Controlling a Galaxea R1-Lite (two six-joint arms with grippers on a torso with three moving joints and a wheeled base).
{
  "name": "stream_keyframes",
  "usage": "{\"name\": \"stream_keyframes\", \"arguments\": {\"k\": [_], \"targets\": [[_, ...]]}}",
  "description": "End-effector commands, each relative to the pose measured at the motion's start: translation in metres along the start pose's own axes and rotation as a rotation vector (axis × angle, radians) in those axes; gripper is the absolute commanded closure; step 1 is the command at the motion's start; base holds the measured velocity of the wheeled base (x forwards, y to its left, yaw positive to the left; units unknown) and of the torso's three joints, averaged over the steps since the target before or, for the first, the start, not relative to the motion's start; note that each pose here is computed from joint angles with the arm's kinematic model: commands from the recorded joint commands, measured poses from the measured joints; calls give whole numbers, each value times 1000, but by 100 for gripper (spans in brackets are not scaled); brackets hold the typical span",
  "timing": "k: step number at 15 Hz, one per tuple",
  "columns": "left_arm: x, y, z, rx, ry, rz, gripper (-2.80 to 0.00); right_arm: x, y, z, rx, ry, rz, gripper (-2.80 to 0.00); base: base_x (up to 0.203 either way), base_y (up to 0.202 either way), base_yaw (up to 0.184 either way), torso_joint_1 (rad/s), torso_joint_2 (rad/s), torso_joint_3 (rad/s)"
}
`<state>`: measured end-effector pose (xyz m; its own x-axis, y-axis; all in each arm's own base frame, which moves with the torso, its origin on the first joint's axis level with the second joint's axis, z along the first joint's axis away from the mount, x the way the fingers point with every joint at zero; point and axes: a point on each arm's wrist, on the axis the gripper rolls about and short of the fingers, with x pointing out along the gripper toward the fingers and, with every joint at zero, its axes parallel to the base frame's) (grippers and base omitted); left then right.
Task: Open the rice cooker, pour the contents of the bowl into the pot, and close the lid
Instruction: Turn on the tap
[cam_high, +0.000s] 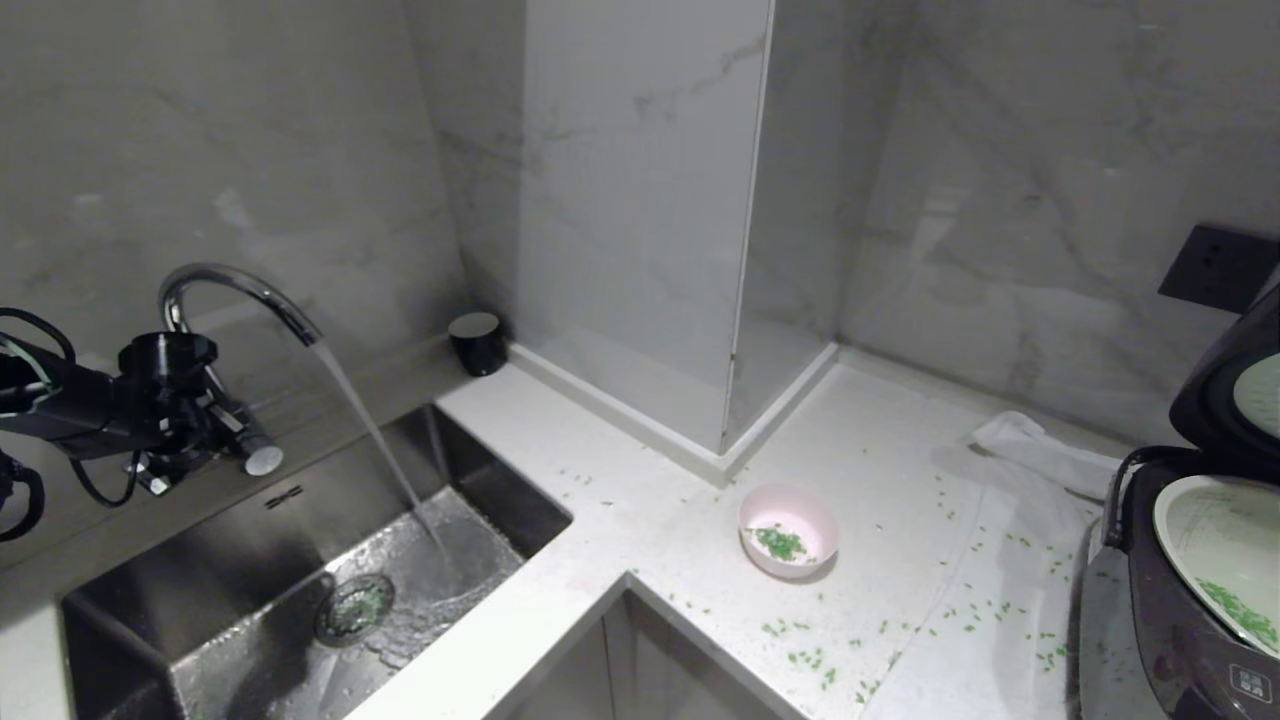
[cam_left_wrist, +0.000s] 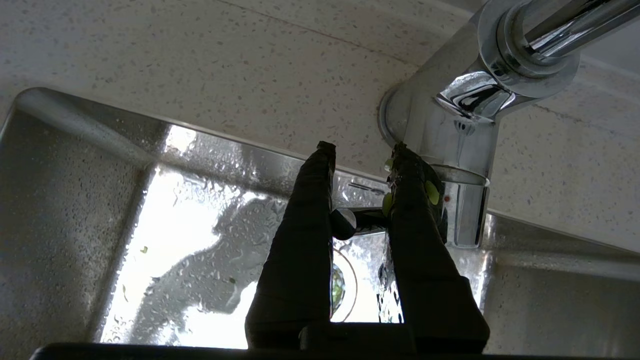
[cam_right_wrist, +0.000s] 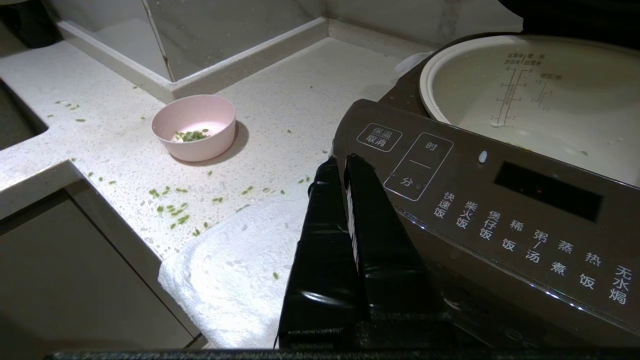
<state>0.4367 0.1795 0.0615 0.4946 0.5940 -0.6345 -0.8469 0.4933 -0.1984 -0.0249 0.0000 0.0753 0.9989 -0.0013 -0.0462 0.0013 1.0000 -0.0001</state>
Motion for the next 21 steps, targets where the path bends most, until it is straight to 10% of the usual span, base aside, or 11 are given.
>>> {"name": "stream_keyframes", "arguments": {"k": [1,21], "targets": [[2,0,-2,-1,2,4,0,0,0,0,0,0,0,0,0,0,0,0,0,0],[5,0,-2,2,10,16,0,0,0,0,0,-1,0,0,0,0,0,0,0,0]]}}
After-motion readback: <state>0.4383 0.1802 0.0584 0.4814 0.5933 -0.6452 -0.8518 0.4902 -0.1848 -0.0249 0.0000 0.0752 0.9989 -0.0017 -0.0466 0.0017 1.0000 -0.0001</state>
